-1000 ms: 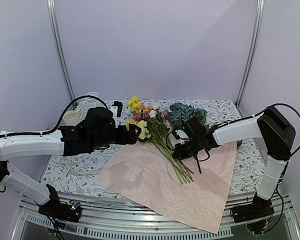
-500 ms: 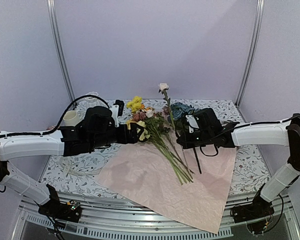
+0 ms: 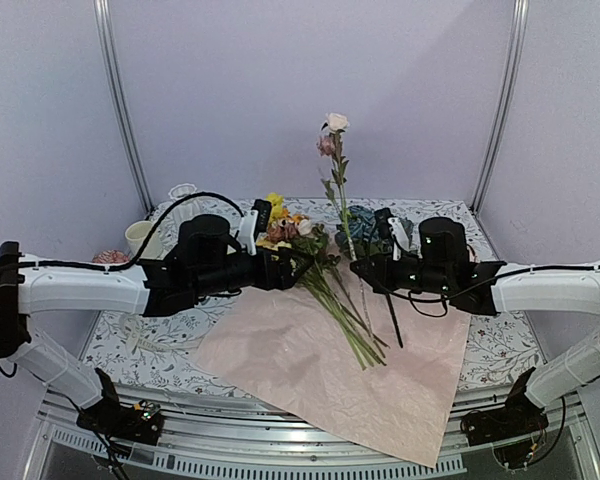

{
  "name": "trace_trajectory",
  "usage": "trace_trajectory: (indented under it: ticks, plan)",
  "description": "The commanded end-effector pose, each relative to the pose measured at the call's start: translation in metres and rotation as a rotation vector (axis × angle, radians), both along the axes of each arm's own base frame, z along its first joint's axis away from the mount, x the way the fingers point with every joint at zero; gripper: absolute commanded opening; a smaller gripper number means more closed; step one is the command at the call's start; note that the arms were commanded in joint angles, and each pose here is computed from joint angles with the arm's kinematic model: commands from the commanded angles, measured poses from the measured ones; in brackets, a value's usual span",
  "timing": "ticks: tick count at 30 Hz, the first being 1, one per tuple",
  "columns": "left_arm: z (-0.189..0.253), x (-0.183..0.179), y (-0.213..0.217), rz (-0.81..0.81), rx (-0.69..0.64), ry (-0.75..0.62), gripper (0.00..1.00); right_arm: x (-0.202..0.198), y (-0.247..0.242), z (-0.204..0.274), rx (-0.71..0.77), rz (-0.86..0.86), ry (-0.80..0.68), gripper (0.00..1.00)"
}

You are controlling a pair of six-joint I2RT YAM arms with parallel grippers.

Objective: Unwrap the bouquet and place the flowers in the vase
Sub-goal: Pick up the fake flower from the flattened wrapping paper, then pass from the right arm to the left

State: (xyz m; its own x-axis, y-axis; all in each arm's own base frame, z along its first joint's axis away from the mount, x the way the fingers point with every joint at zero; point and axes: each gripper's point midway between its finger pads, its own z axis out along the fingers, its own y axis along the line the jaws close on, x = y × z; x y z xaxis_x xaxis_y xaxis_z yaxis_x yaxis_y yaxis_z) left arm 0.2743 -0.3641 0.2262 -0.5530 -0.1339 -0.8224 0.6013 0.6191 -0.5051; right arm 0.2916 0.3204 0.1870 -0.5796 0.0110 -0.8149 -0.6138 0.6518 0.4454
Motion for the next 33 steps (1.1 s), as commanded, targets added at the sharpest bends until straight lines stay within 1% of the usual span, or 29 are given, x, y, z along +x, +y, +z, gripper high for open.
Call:
trace_trajectory:
  ticks: [1,4,7,16,18,22,28,33]
  plan:
    - [0.027,-0.004,-0.025,-0.083,-0.079,-0.044,0.9,-0.011,0.002,0.039,0.087,0.017,-0.125,0.04]
    - [0.031,-0.003,-0.027,-0.086,-0.084,-0.056,0.89,-0.006,-0.008,0.039,0.051,-0.04,-0.127,0.04]
    - [0.039,-0.004,-0.027,-0.093,-0.106,-0.078,0.89,-0.014,-0.006,0.044,0.054,0.011,-0.15,0.04]
    - [0.077,-0.012,-0.035,-0.16,-0.228,-0.174,0.83,-0.049,0.014,0.064,0.137,0.18,-0.231,0.04]
    - [0.083,-0.013,-0.038,-0.175,-0.243,-0.186,0.79,-0.056,0.02,0.067,0.14,0.208,-0.248,0.04]
    - [0.091,-0.01,-0.043,-0.186,-0.252,-0.193,0.67,-0.065,0.026,0.067,0.139,0.238,-0.267,0.04]
    - [0.085,-0.004,-0.043,-0.171,-0.25,-0.16,0.53,-0.073,0.033,0.066,0.127,0.27,-0.282,0.04]
    - [0.085,-0.005,-0.044,-0.187,-0.26,-0.146,0.46,-0.078,0.037,0.065,0.121,0.301,-0.287,0.04]
